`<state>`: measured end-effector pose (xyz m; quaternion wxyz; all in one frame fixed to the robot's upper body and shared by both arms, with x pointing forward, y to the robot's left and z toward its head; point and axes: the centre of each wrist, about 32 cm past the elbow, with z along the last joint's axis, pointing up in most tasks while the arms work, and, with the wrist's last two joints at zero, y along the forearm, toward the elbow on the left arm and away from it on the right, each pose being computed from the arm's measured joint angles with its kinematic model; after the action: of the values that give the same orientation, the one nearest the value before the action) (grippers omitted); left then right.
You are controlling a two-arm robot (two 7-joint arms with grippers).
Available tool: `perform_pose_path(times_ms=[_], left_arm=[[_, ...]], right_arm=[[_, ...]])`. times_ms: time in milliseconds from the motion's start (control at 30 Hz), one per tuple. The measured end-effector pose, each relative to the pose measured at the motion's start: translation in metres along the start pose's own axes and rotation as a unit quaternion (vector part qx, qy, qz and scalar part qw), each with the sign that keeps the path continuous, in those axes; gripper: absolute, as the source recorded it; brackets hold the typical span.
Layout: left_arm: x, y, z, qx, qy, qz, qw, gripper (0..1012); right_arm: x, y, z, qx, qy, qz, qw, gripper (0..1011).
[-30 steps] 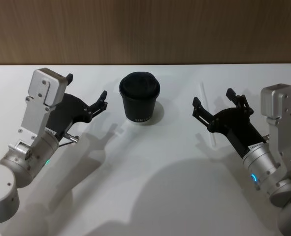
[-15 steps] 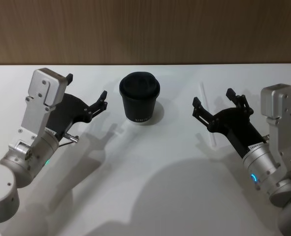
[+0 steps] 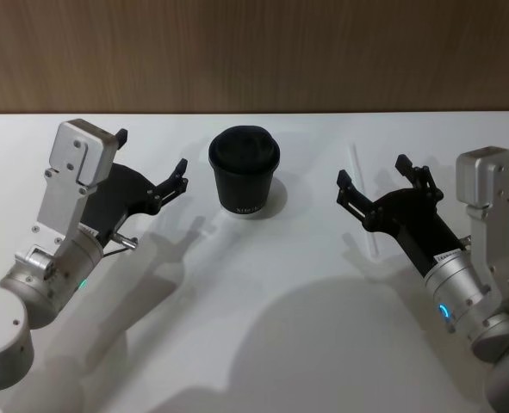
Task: Pick up the straw with one hand, pass it to the other hand, and insert it into the cup.
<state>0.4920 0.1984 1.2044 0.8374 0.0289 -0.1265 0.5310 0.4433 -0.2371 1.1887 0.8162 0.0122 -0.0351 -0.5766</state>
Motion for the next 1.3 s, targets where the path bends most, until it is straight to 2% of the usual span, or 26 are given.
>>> perform_pose_path(times_ms=[900,1300], left_arm=[[0.0000,0.0000,0.0000,0.000,0.000,0.000,1.0000,1003],[0.0000,0.0000,0.0000,0.000,0.000,0.000,1.0000,1003]], right_arm=[[0.0001,-0.0002,-0.0002,-0.002,-0.001,-0.001,1.0000,1001],[-0.0021,0.0002,0.0017,-0.037,-0.011,-0.012,0.9992,1001]])
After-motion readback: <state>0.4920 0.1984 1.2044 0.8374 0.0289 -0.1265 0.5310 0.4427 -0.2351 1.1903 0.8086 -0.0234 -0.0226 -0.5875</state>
